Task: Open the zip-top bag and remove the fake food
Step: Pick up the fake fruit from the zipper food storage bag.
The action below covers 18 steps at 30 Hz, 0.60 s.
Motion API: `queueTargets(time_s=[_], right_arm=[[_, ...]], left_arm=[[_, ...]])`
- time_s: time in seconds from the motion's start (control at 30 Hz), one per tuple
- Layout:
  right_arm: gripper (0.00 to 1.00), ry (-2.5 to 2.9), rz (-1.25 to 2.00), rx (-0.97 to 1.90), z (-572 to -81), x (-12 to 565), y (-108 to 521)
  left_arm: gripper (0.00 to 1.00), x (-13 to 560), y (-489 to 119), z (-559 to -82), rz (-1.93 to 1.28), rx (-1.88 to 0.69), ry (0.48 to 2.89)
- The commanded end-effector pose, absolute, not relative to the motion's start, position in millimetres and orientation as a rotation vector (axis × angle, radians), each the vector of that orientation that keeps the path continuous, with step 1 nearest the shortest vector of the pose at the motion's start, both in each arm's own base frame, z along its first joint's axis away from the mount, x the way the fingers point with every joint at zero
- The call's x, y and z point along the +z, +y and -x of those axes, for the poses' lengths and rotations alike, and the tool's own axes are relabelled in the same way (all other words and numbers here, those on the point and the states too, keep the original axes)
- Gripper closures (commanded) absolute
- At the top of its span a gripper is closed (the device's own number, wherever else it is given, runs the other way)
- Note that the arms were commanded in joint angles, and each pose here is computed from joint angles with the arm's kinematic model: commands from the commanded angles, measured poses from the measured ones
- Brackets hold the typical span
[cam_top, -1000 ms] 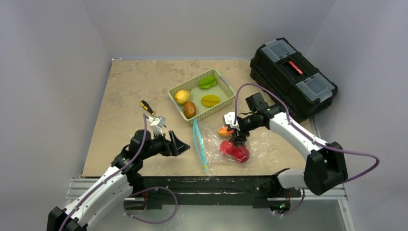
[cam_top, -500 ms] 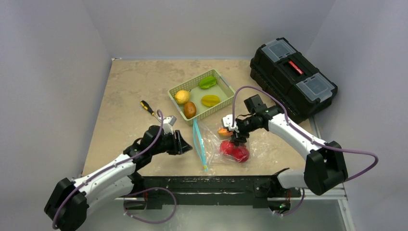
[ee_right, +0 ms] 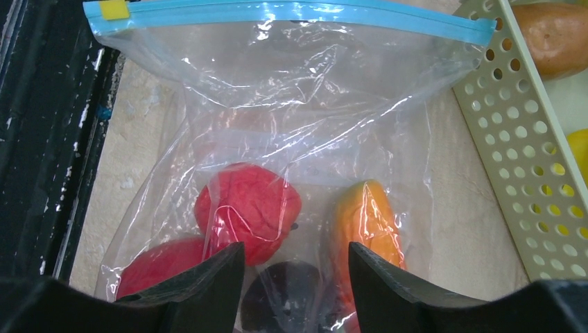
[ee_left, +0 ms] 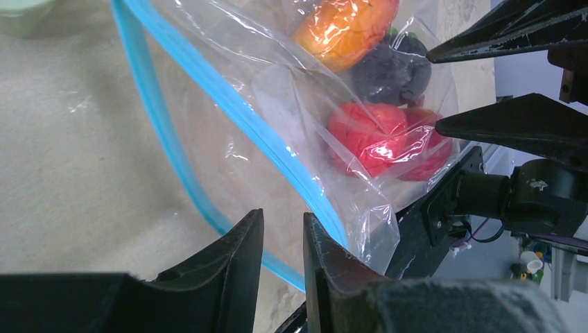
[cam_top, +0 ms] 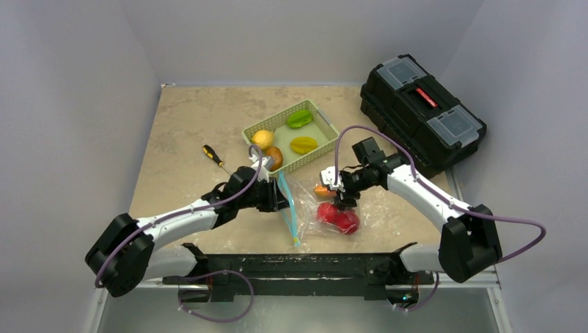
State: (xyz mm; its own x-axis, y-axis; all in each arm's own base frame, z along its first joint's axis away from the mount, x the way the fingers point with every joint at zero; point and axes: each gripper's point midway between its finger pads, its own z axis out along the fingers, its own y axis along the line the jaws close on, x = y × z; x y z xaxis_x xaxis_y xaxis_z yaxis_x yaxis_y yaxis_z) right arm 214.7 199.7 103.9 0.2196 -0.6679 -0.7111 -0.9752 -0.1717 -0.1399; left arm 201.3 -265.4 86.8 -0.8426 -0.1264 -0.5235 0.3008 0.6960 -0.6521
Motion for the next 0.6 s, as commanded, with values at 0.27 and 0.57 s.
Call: queueTargets(time_s=[0.27,0.57], right_arm=[[0.4,1.503,2.021,0.531,-198,83,198],[0.48,1.581,2.025,0.411,-208,68,188]], left_arm=[[0.73,88,-310,-202,-0.215,-1.207,2.311],[0.66,74,-323,-192,-0.229,-1.257,2.353]])
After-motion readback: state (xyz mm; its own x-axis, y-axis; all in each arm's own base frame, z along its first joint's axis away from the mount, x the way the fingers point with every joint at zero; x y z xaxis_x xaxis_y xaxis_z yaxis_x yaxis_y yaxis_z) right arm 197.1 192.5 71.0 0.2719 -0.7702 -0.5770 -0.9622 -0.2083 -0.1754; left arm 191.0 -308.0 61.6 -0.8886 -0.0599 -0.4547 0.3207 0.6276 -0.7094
